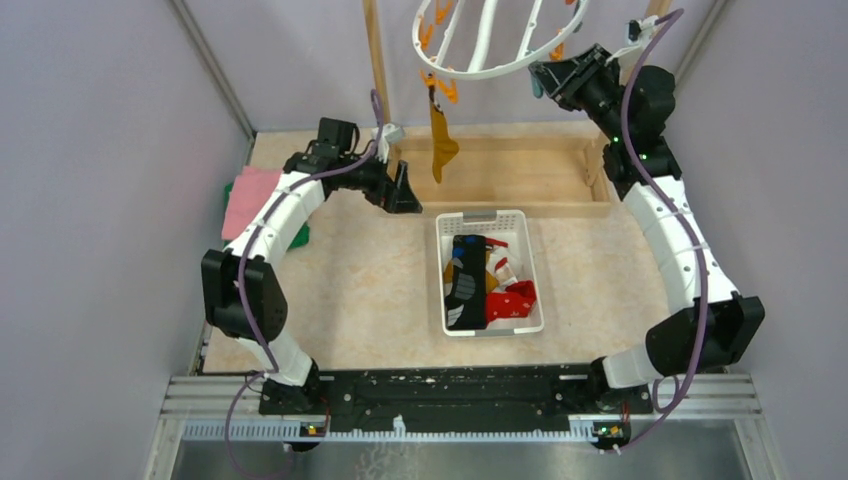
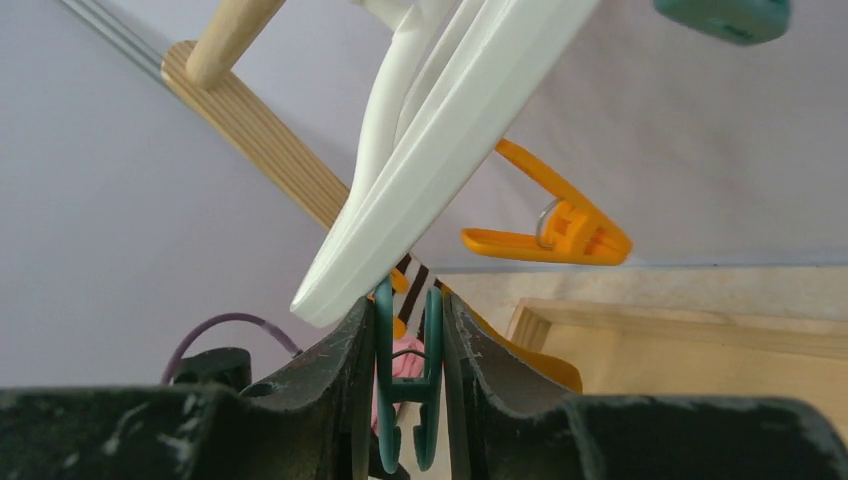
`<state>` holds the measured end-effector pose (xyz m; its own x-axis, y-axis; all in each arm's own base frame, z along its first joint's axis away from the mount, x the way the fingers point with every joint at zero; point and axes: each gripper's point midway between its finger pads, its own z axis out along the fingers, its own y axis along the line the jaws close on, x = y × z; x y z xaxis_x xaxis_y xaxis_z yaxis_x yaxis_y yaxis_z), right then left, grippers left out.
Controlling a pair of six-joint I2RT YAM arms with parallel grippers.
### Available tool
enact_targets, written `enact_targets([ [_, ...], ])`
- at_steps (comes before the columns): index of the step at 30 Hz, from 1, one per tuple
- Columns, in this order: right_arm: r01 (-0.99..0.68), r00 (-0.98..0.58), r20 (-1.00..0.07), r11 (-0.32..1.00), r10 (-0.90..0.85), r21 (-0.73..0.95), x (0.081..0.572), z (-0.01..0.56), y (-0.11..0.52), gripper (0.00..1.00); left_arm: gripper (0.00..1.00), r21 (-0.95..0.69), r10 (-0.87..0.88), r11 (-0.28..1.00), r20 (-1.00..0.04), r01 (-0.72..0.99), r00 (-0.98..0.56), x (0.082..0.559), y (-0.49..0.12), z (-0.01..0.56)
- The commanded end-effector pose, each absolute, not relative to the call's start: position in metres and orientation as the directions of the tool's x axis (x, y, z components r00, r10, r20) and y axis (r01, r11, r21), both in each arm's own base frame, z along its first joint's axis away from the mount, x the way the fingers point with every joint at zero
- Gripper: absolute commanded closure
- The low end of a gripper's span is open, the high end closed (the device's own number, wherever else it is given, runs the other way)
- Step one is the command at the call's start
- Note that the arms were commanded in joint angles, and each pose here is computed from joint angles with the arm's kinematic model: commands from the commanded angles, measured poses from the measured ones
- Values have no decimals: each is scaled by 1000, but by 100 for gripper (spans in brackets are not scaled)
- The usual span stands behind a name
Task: Remove the socks clipped to the hanger
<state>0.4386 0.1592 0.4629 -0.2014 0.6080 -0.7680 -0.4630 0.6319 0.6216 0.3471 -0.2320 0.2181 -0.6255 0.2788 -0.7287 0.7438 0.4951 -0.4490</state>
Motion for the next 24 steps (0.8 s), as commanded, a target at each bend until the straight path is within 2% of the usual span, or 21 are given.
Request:
enact_targets([
  [1,-358,-97,-777,707,622,610,448,479,126,82,1,-401,192,413,-839,818,-509,358,-241,262],
  [3,-334,-95,-777,716,622,614,448,478,121,79,1,-379,163,408,-865,831,-475,369,-242,274],
  [4,-332,-90,-780,720,619,610,449,479,119,71,1,-376,152,408,-870,832,-468,374,-243,278],
  [6,-336,-92,-789,727,607,599,448,478,120,47,3,-371,135,404,-880,836,-456,382,-246,282],
  [8,-372,-113,-806,728,581,576,442,475,126,32,4,-367,126,403,-885,838,-448,387,-248,287],
  [11,-412,-151,-826,725,543,552,426,451,136,19,5,-362,126,401,-888,842,-442,386,-246,293],
  [14,-458,-187,-847,718,498,524,405,418,156,14,4,-346,129,409,-894,844,-429,381,-241,297],
  [20,-527,-252,-920,755,300,390,384,336,232,13,4,-359,91,485,-886,797,-454,381,-211,313],
  [24,-613,-109,-945,728,307,307,399,341,271,13,4,-351,59,551,-889,757,-454,379,-182,322],
])
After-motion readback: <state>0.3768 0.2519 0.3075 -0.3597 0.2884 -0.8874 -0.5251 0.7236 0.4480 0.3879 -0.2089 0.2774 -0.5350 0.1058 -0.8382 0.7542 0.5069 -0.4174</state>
